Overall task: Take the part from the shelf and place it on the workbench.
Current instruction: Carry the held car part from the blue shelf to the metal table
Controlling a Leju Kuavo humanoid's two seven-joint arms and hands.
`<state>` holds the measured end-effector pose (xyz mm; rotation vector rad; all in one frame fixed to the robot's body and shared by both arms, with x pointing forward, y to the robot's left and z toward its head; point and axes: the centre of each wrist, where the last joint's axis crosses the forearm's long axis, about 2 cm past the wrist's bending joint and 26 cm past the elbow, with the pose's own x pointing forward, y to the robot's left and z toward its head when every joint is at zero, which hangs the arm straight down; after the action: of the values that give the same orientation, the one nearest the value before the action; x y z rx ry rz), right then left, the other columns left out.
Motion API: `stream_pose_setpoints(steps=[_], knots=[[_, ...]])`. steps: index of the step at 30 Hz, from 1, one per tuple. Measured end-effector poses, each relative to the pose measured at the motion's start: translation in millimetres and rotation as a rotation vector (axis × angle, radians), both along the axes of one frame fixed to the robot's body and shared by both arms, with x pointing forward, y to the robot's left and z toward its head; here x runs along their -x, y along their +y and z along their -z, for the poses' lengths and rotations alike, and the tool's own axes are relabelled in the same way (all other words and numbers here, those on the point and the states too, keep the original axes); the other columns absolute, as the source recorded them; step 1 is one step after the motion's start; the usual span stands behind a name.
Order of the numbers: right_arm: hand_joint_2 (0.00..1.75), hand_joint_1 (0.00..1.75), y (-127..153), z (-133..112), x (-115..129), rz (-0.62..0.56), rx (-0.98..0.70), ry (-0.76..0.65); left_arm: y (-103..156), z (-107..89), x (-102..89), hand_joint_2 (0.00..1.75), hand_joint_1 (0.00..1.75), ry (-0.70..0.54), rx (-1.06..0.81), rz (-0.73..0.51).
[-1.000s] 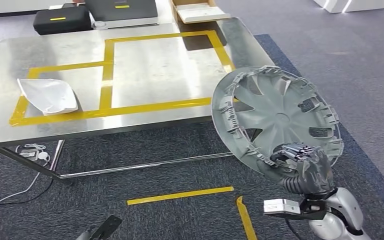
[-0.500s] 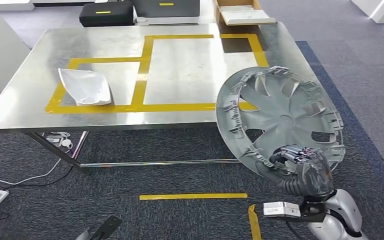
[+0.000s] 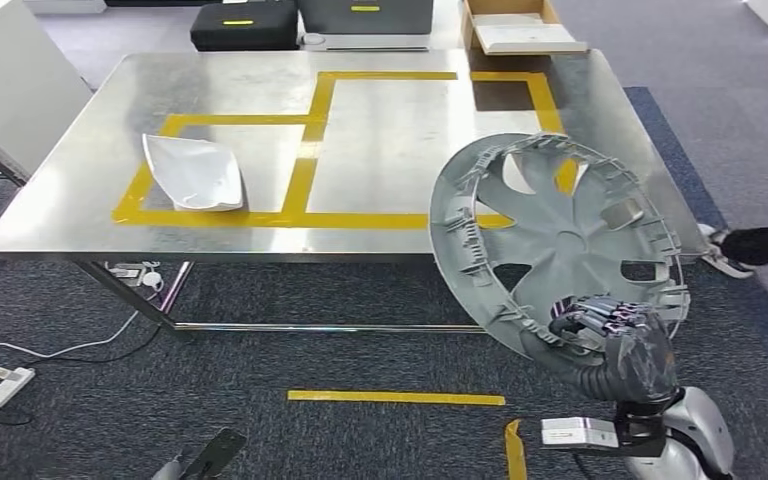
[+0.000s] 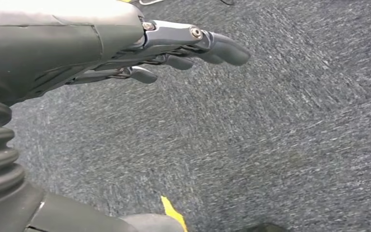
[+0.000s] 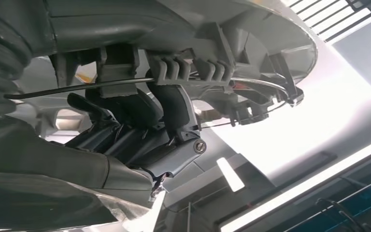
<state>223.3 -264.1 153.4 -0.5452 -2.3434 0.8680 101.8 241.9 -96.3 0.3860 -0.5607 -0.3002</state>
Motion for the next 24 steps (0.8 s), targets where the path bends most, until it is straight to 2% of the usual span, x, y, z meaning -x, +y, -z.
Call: stream_pose_setpoints(steps=[24], knots=[[1.75, 1.75, -0.3, 1.2, 4.5, 0.001, -0.004, 0.004, 0.8, 0.4, 1.1, 1.75, 0.0, 0.002, 0.001, 0.007]])
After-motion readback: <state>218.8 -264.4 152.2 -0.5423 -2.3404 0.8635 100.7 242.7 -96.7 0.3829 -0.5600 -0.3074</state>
